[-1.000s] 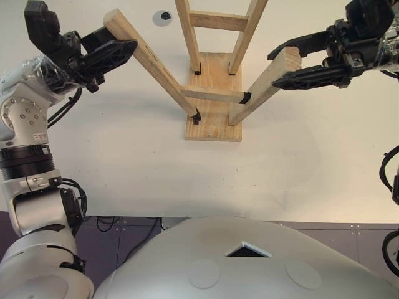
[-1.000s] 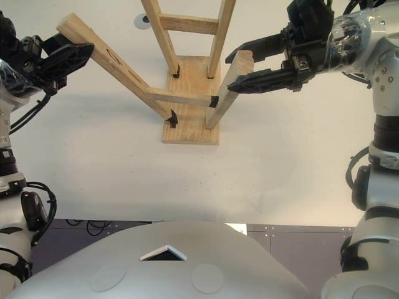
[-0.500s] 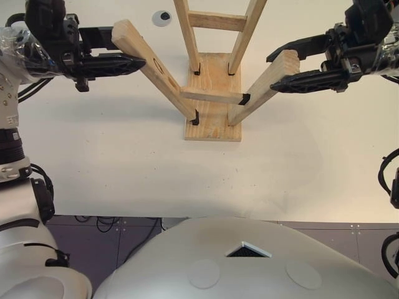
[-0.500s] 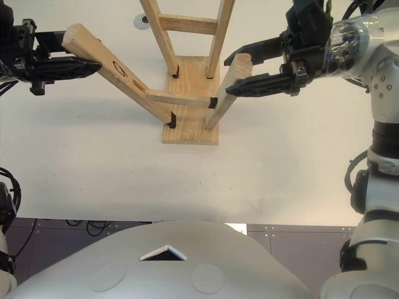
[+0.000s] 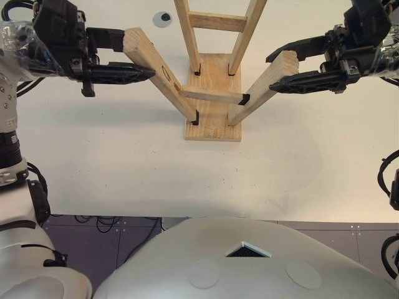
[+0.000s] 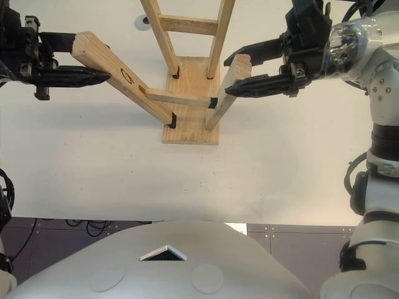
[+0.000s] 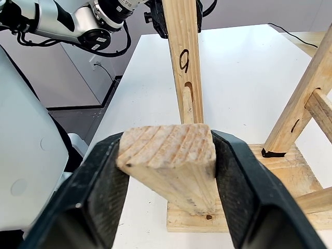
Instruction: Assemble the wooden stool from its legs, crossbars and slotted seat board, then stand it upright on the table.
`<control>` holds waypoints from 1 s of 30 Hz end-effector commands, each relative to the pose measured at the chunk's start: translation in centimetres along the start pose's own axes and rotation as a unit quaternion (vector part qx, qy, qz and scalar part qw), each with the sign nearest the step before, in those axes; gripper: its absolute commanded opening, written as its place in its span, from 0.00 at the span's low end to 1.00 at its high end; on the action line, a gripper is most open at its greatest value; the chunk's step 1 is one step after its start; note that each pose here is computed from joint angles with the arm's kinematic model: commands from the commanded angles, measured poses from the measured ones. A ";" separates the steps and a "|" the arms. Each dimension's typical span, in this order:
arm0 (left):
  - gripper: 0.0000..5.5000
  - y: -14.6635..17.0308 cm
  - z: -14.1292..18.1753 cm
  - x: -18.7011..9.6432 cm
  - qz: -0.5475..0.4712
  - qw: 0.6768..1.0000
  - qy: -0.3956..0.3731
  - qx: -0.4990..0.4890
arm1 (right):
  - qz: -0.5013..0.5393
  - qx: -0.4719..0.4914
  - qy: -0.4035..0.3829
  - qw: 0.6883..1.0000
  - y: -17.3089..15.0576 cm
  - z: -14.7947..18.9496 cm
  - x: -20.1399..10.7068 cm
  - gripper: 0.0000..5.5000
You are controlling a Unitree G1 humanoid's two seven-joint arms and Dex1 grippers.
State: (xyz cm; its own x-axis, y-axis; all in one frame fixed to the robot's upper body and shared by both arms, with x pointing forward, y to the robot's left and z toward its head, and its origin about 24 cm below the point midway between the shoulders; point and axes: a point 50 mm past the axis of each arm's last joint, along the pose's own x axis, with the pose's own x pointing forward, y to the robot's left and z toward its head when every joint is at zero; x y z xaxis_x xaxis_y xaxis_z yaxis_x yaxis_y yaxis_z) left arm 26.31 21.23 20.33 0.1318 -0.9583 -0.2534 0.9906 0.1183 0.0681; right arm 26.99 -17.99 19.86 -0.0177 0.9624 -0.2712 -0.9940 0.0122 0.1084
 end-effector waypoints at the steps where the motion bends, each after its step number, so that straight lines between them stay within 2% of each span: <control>1: 0.36 -0.2 -1.0 0.8 0.015 0.999 0.048 -0.013 | 0.021 0.018 0.008 1.000 0.3 -1.1 1.1 0.42; 6: 0.36 -0.4 -0.6 1.5 0.014 0.998 0.059 -0.005 | 0.026 -0.016 0.022 0.999 0.8 -0.6 1.7 0.42; 11: 0.36 -1.4 -1.8 3.0 -0.001 0.995 0.099 -0.020 | 0.036 -0.052 0.039 0.997 1.6 -0.2 3.2 0.40; 16: 0.36 -3.2 -5.7 4.9 -0.028 0.981 0.193 -0.024 | 0.031 -0.055 0.039 0.997 1.8 -1.2 5.4 0.38; 21: 0.36 -2.8 -5.9 5.7 0.011 0.989 0.143 -0.038 | 0.015 -0.043 0.029 0.999 1.6 -2.0 6.1 0.38; 22: 0.43 -2.4 -5.8 5.5 0.026 0.990 0.133 -0.038 | 0.012 -0.038 0.026 0.999 1.6 -2.0 6.1 0.44; 24: 0.50 -1.9 -5.5 4.8 0.044 0.991 0.120 -0.040 | 0.011 -0.025 0.019 0.999 1.6 -2.0 6.2 0.50; 28: 0.60 -1.9 -5.1 4.2 0.067 0.991 0.111 -0.030 | 0.009 -0.013 0.005 1.000 1.4 -1.6 6.0 0.62; 30: 0.61 -1.9 -5.0 3.5 0.077 0.990 0.115 -0.025 | 0.006 -0.012 -0.005 1.000 1.2 -1.1 5.8 0.65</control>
State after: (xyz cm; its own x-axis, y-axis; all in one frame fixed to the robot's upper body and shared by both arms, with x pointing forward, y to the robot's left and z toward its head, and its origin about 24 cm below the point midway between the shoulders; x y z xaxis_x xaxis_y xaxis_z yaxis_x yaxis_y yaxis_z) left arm 25.49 18.33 16.03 0.2754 -0.8734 -0.4017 0.9613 0.2458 0.1245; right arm 25.67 -13.60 17.62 0.0044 0.9600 -0.2800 -0.9985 0.0195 0.0509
